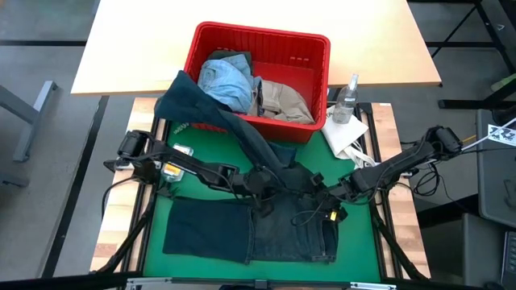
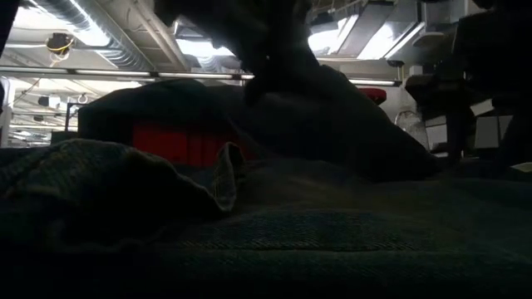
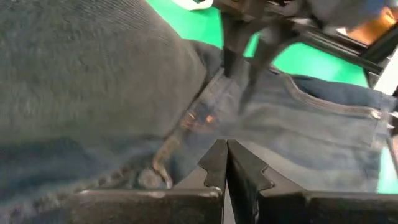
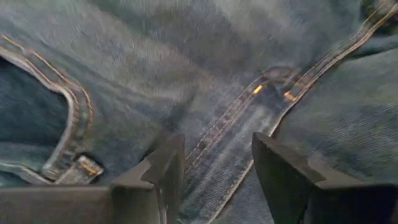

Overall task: Fold laundry
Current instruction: Fold the dark blue jeans

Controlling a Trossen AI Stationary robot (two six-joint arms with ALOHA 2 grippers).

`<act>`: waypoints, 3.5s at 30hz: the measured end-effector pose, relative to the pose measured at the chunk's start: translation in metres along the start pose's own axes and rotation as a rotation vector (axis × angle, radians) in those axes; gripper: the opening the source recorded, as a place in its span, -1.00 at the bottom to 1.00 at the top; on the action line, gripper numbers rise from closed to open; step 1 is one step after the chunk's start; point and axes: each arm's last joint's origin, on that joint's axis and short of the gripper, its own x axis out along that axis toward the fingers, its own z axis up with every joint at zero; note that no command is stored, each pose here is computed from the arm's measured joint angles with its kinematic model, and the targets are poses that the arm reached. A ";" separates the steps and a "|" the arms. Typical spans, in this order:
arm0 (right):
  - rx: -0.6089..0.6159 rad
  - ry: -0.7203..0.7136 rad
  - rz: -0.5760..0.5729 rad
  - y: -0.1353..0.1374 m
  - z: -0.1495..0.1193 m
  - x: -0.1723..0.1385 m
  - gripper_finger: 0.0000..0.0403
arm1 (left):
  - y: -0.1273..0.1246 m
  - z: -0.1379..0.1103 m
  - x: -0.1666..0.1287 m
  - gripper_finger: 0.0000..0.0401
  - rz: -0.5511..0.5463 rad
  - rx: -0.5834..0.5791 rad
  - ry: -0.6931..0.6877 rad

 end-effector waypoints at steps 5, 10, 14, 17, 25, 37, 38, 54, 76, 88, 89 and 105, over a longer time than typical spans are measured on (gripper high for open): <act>-0.002 0.029 0.005 -0.005 0.012 -0.019 -0.08 | 0.013 0.000 0.017 -0.98 0.019 0.058 -0.029; 0.001 0.013 -0.029 -0.012 0.026 -0.038 -0.08 | 0.028 -0.004 0.033 -0.98 0.041 0.092 -0.025; 0.009 -0.017 -0.104 -0.018 0.035 -0.047 -0.08 | 0.034 -0.006 0.040 -0.98 0.022 0.099 -0.019; 0.012 -0.024 -0.147 -0.020 0.038 -0.051 -0.08 | 0.032 -0.006 0.040 -0.98 -0.029 0.098 -0.009; 0.014 -0.029 -0.156 -0.021 0.039 -0.052 -0.08 | 0.019 -0.006 0.038 -0.98 -0.217 0.130 0.001; 0.012 -0.037 -0.158 -0.021 0.040 -0.052 -0.08 | 0.025 -0.047 0.053 -0.98 -0.169 0.228 0.252; 0.012 -0.037 -0.157 -0.021 0.040 -0.052 -0.08 | 0.028 -0.049 0.055 -0.98 -0.161 0.226 0.266; 0.327 0.093 0.216 -0.004 0.019 -0.042 -0.08 | 0.061 -0.049 0.047 -0.98 -0.045 0.134 0.453; 0.535 0.195 0.092 0.057 0.007 -0.033 -0.08 | 0.058 -0.049 0.045 -0.98 -0.005 0.021 0.447; 0.623 0.192 0.012 0.110 0.007 -0.027 -0.08 | 0.028 -0.035 0.044 -0.98 -0.037 0.054 0.391; 0.636 0.182 0.008 0.116 0.007 -0.026 -0.08 | 0.025 -0.036 0.043 -0.98 -0.031 0.061 0.390; 0.687 0.090 0.037 0.181 0.012 0.016 -0.08 | 0.020 -0.034 0.043 -0.98 -0.016 -0.001 0.355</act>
